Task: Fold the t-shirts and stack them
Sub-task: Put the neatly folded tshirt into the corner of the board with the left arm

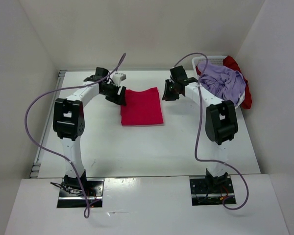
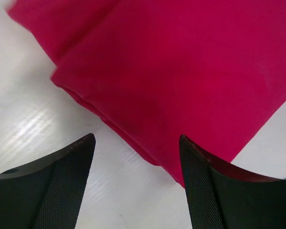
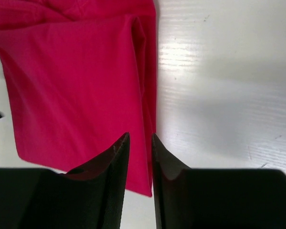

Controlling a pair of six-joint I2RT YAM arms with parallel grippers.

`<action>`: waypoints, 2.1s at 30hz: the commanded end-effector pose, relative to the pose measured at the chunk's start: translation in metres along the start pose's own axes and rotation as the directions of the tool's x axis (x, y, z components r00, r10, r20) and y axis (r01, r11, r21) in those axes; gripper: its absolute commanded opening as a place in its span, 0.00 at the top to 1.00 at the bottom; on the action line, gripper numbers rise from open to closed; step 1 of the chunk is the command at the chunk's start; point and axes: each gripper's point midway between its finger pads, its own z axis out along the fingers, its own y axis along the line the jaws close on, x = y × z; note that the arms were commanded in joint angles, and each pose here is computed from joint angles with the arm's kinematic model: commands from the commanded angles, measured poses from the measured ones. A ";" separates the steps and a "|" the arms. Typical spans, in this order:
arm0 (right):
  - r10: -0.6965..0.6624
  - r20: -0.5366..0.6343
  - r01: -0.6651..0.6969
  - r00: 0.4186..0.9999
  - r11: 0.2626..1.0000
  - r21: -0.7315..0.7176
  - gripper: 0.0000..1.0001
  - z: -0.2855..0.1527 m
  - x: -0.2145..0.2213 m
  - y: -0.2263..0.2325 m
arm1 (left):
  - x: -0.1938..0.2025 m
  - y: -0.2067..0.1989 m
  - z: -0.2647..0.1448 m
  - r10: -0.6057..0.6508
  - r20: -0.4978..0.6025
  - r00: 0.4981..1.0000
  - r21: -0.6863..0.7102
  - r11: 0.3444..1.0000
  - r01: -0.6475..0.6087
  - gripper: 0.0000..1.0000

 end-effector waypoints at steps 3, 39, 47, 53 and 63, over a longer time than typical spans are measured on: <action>-0.033 0.133 0.040 0.991 0.998 -0.054 0.69 -0.048 -0.023 0.018 | 0.042 -0.017 0.022 -0.178 -0.107 0.978 0.141 0.971 0.192 0.22; -0.084 0.420 0.049 0.904 0.994 0.095 0.63 -0.215 -0.072 -0.003 | 0.044 0.210 -0.040 -0.166 -0.077 0.983 -0.411 0.904 0.120 1.00; -0.103 0.417 0.058 0.903 0.991 0.121 0.63 -0.233 -0.077 -0.002 | 0.062 0.294 -0.081 -0.211 -0.044 0.977 -0.570 0.808 0.149 1.00; -0.104 0.404 0.057 0.909 0.990 0.126 0.63 -0.236 -0.077 -0.002 | 0.075 0.350 -0.122 -0.277 0.038 0.960 -0.643 0.729 0.236 1.00; -0.100 0.398 0.056 0.912 0.991 0.119 0.63 -0.239 -0.081 0.005 | 0.069 0.381 -0.154 -0.264 0.114 0.958 -0.704 0.659 0.266 1.00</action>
